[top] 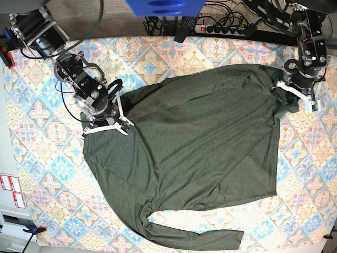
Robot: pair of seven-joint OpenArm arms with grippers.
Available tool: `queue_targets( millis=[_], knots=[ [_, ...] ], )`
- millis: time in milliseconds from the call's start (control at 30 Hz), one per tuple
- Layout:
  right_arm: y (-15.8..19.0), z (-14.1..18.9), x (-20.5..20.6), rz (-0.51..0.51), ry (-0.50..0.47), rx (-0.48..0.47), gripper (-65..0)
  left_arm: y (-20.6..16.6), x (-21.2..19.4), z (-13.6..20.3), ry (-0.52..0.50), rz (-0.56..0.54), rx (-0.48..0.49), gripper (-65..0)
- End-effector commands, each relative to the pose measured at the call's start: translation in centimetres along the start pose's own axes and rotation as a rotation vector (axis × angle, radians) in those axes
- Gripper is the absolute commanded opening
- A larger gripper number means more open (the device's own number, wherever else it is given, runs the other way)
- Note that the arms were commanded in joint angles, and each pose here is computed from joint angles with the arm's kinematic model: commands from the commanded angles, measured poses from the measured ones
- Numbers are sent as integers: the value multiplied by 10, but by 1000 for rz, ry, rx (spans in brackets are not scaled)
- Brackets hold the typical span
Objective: Fold the T-shirt properly
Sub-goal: 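Lift the shirt edge with the right gripper and drag it sideways, then pull the held shirt edges apart with both grippers to stretch it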
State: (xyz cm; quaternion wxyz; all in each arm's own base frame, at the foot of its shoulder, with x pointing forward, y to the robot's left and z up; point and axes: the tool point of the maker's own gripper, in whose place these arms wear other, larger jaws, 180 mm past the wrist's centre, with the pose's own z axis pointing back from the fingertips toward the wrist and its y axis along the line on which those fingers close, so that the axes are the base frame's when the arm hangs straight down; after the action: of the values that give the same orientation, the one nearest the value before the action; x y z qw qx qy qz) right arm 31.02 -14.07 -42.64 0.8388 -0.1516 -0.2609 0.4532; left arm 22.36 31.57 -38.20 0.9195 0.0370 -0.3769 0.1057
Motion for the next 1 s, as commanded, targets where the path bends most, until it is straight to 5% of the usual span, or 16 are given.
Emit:
queue_targets(
  millis=[0, 567, 967],
  knots=[
    [-26, 4, 4, -21, -18, -61, -648, 2, 20, 2, -56, -11, 5, -650],
    [-61, 1, -16, -116, 24, -125, -648, 0, 62, -5, -146, -2, 6, -650],
    [-81, -11, -27, -129, 75, -148, -648, 48, 70, -13, -154, 97, 101, -650]
  ],
)
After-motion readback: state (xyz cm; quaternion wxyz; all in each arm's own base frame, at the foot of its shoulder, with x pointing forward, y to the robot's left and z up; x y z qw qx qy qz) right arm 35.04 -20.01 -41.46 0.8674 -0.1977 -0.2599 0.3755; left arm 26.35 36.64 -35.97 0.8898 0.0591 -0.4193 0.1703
